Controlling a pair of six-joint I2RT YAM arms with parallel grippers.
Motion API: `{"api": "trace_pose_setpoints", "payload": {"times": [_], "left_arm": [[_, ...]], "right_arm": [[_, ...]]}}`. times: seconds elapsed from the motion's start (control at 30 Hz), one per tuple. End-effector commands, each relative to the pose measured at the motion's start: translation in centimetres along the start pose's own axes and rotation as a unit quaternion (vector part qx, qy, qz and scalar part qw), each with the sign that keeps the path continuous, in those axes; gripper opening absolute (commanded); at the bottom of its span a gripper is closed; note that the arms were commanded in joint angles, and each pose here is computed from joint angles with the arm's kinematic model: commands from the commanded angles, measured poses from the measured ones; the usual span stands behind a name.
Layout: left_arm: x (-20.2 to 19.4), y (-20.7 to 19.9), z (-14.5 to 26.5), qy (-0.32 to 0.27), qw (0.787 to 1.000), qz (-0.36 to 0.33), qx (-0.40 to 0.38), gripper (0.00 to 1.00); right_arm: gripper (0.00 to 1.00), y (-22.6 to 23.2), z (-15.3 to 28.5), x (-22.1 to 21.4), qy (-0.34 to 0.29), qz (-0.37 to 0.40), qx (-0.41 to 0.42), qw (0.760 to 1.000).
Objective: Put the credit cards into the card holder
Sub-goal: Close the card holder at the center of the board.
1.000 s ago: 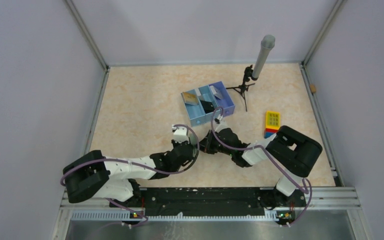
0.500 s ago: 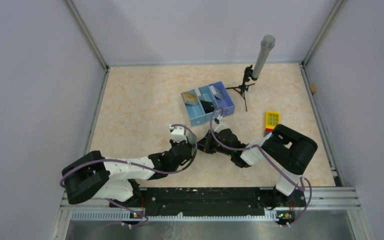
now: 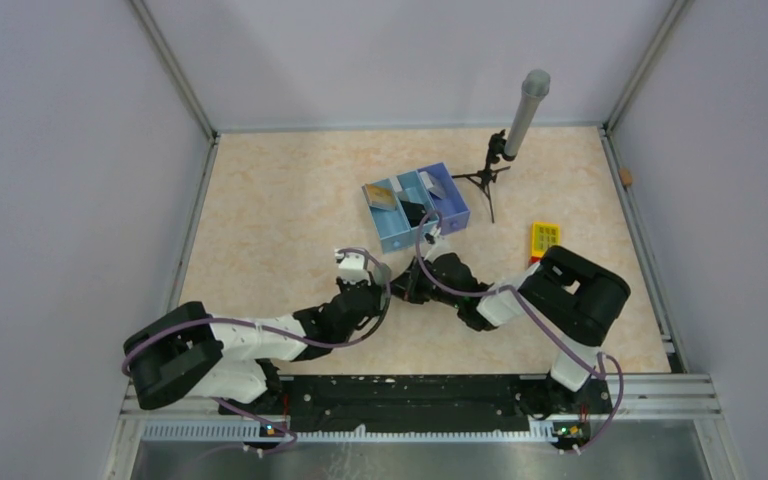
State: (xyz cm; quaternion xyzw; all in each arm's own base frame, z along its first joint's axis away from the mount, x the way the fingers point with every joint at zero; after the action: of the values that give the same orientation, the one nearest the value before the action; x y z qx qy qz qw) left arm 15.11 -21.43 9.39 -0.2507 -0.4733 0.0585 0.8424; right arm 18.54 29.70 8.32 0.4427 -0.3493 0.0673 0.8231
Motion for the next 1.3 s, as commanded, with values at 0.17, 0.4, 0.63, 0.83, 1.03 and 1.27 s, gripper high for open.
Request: {"api": "trace_pose_setpoints", "payload": {"times": [0.17, 0.4, 0.63, 0.83, 1.03, 1.27], "left_arm": [[-4.3, -1.0, 2.0, 0.201, 0.979, 0.017, -0.017, 0.00], [-3.6, 0.0, 1.7, 0.153, 0.982, 0.078, 0.073, 0.00], [-3.6, 0.4, 1.7, 0.143, 0.983, 0.080, 0.084, 0.00], [-4.0, 0.1, 1.3, 0.149, 0.986, 0.056, 0.051, 0.00], [-4.2, -0.7, 1.1, 0.163, 0.985, 0.036, 0.034, 0.00], [-4.7, -1.4, 1.1, 0.169, 0.985, 0.005, 0.043, 0.00]], "right_arm": [[0.00, 5.0, -0.4, 1.4, 0.036, 0.048, 0.037, 0.998], [0.00, 1.6, 3.4, 0.1, 0.051, 0.081, -0.081, 0.992], [0.00, 0.9, 6.6, -0.1, 0.034, 0.080, -0.097, 0.991], [0.00, 1.1, 8.4, 0.0, 0.013, 0.076, -0.088, 0.993], [0.00, 1.0, 9.7, -0.2, -0.016, 0.063, -0.062, 0.996], [0.00, 0.8, 10.6, -0.3, -0.044, 0.049, -0.044, 0.997]]}}
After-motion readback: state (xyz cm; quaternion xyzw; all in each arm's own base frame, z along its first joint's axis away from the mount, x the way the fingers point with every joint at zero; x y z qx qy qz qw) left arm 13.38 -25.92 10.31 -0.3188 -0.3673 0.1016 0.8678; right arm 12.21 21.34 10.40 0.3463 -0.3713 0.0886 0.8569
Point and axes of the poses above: each gripper's point midway between its finger pads, its own z axis back along the fingers, its own y axis along the line the jaws close on, x = y × z, the point moved 9 cm from there along z, back along the fingers, and after that the axes turned 11 degrees about z, right-handed, at the moved point
